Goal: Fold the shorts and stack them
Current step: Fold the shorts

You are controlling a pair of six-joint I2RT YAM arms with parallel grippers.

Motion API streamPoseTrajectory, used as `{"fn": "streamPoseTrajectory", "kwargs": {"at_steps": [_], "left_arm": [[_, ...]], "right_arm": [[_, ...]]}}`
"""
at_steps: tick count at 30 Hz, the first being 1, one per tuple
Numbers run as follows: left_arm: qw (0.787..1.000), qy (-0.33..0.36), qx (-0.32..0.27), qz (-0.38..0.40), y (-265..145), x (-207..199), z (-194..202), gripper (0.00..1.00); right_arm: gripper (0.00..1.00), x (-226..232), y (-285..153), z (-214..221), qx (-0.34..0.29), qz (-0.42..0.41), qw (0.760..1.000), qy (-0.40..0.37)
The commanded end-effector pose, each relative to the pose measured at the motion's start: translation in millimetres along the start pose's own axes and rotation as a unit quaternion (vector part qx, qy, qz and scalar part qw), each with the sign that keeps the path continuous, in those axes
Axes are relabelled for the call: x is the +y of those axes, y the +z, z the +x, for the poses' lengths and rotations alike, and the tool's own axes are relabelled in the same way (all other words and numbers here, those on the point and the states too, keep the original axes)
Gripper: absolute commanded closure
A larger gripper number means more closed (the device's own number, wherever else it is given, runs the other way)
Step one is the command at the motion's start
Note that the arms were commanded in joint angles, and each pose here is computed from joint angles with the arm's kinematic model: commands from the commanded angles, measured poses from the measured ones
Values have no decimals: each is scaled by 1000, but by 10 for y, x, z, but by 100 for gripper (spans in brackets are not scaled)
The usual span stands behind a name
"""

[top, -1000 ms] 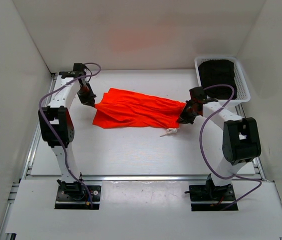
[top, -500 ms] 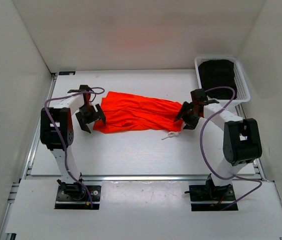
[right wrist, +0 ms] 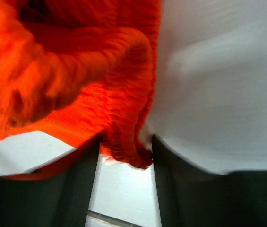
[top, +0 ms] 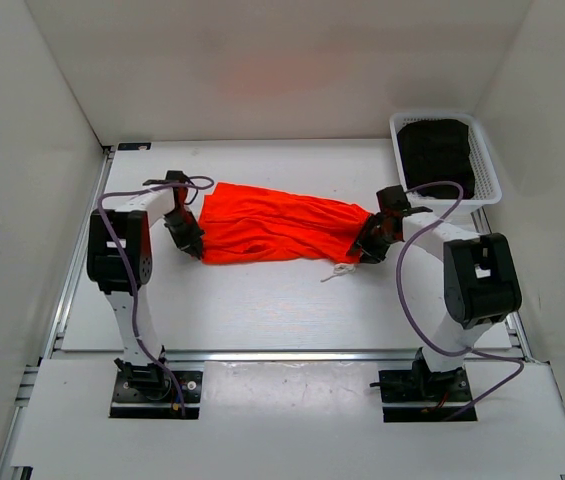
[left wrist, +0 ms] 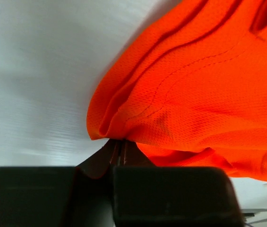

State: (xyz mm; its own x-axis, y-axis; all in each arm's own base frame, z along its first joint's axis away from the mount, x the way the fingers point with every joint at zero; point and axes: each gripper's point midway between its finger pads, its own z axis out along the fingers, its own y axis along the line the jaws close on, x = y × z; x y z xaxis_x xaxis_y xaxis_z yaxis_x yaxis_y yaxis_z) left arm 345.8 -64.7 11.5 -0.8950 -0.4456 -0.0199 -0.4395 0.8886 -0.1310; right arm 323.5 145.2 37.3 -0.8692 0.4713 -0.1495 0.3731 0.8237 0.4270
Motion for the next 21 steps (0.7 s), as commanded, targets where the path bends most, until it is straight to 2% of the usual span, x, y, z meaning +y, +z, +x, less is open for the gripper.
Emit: {"fn": "streamPoseTrajectory", "kwargs": {"at_steps": [1, 2, 4, 10, 12, 16, 17, 19, 21], "left_arm": [[999, 6, -37, 5, 25, -97, -216, 90], [999, 6, -36, 5, 4, -102, -221, 90], [999, 1, -47, 6, -116, -142, -292, 90], [991, -21, -130, 23, -896, -86, -691, 90], [988, -25, -151, 33, -1117, -67, -711, 90], [988, -15, -151, 39, -1218, -11, -473, 90], [991, -23, -131, 29, -1073, 83, -315, 90], [991, -16, -128, 36, -1045, 78, -104, 90], [996, -16, -87, 25, -807, 203, 245, 90]], "right_arm": [[59, 169, 122, 46, 5, -13, 1000, -1], [82, 217, 130, -4, 2, -16, 1000, -2], [100, 259, 80, -118, -16, -8, 1000, -3], [100, 583, -461, -603, -91, -22, 994, -60], [100, 603, -563, -603, -95, -24, 992, -74], [100, 452, -688, -396, -86, -21, 992, -89], [100, 374, -671, -321, -80, -16, 993, -88], [100, 82, -603, -38, -55, 4, 995, -82], [100, -86, -602, 180, -44, 12, 995, -83]]}}
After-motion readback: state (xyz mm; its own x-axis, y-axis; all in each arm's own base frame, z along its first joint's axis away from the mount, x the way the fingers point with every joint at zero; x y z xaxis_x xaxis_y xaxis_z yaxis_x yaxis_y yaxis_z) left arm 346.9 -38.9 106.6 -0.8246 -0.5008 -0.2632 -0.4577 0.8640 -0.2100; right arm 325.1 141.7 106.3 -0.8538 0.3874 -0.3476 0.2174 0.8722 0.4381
